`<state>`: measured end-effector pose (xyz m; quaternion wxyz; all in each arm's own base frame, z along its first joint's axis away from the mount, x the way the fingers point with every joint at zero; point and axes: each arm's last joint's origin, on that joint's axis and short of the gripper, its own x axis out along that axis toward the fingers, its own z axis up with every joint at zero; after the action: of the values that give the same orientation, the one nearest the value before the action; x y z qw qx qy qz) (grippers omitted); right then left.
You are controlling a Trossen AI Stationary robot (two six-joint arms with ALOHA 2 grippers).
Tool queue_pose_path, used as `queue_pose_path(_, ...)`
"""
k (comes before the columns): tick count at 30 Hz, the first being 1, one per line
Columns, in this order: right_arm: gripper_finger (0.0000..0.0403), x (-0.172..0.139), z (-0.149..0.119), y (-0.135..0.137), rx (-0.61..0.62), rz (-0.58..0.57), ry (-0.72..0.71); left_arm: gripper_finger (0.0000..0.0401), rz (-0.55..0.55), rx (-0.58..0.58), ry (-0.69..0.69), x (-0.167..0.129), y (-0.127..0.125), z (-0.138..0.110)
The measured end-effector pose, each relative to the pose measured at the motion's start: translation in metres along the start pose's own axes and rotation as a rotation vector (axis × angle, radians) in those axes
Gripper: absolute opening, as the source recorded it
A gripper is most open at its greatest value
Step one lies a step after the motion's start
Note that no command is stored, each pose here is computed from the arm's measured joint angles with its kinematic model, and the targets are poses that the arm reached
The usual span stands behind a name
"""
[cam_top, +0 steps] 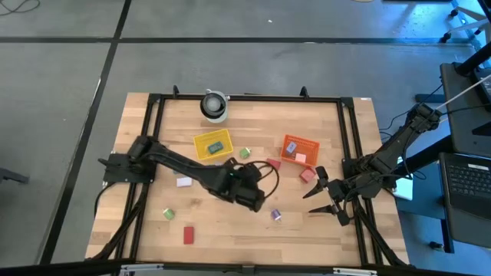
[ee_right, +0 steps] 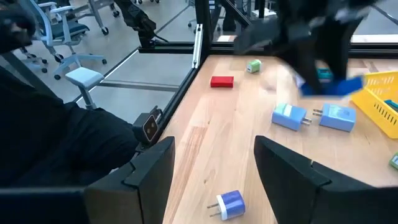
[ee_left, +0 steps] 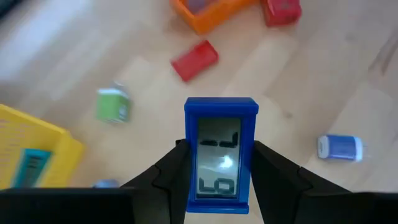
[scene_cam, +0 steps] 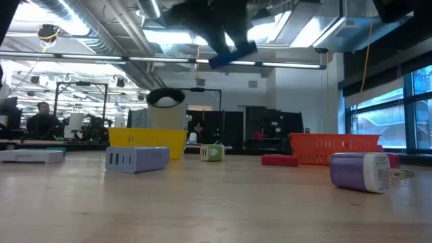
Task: Pick & Place Office items
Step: Put the blue digital clock into the yellow bin
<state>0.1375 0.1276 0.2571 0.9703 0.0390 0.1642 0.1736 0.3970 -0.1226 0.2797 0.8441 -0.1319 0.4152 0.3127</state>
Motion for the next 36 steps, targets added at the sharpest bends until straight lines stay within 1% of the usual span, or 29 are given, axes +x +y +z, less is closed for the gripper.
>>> queue_pose_path(3, 0.0222, 0.000, 0.001, 0.000, 0.003, 0.003, -0.009, 0.0139, 0.043, 0.008, -0.068, -0.021, 0.014, 0.007)
queue_pose_path(10, 0.0222, 0.000, 0.005, 0.001, -0.014, 0.014, -0.050, 0.0140, 0.183, 0.018, -0.214, -0.066, 0.051, 0.015)
queue_pose_path(13, 0.0222, 0.000, 0.008, 0.002, -0.028, 0.019, -0.074, 0.0140, 0.201, 0.008, -0.262, -0.079, 0.069, 0.011)
queue_pose_path(16, 0.0222, -0.002, 0.011, 0.002, -0.032, 0.026, -0.108, 0.0140, 0.197, -0.025, -0.304, -0.084, 0.092, 0.001)
queue_pose_path(18, 0.0222, -0.006, 0.014, 0.001, -0.028, 0.031, -0.130, 0.0141, 0.173, -0.050, -0.330, -0.084, 0.109, -0.008)
queue_pose_path(20, 0.0222, -0.010, 0.017, 0.000, -0.025, 0.034, -0.151, 0.0141, 0.125, -0.084, -0.366, -0.080, 0.124, -0.018)
queue_pose_path(26, 0.0222, -0.029, 0.026, -0.006, -0.026, 0.033, -0.233, 0.0141, -0.082, -0.152, -0.493, -0.059, 0.164, -0.050)
queue_pose_path(30, 0.0222, -0.043, 0.032, -0.013, -0.025, 0.029, -0.289, 0.0141, -0.192, -0.179, -0.541, -0.040, 0.190, -0.072)
queue_pose_path(32, 0.0222, -0.050, 0.034, -0.017, -0.016, 0.020, -0.306, 0.0141, -0.210, -0.190, -0.548, -0.032, 0.203, -0.079)
queue_pose_path(34, 0.0222, -0.055, 0.034, -0.021, -0.012, -0.001, -0.311, 0.0141, -0.181, -0.225, -0.541, -0.023, 0.216, -0.085)
queue_pose_path(36, 0.0222, -0.058, 0.033, -0.025, -0.008, -0.037, -0.311, 0.0141, -0.177, -0.247, -0.509, -0.015, 0.227, -0.087)
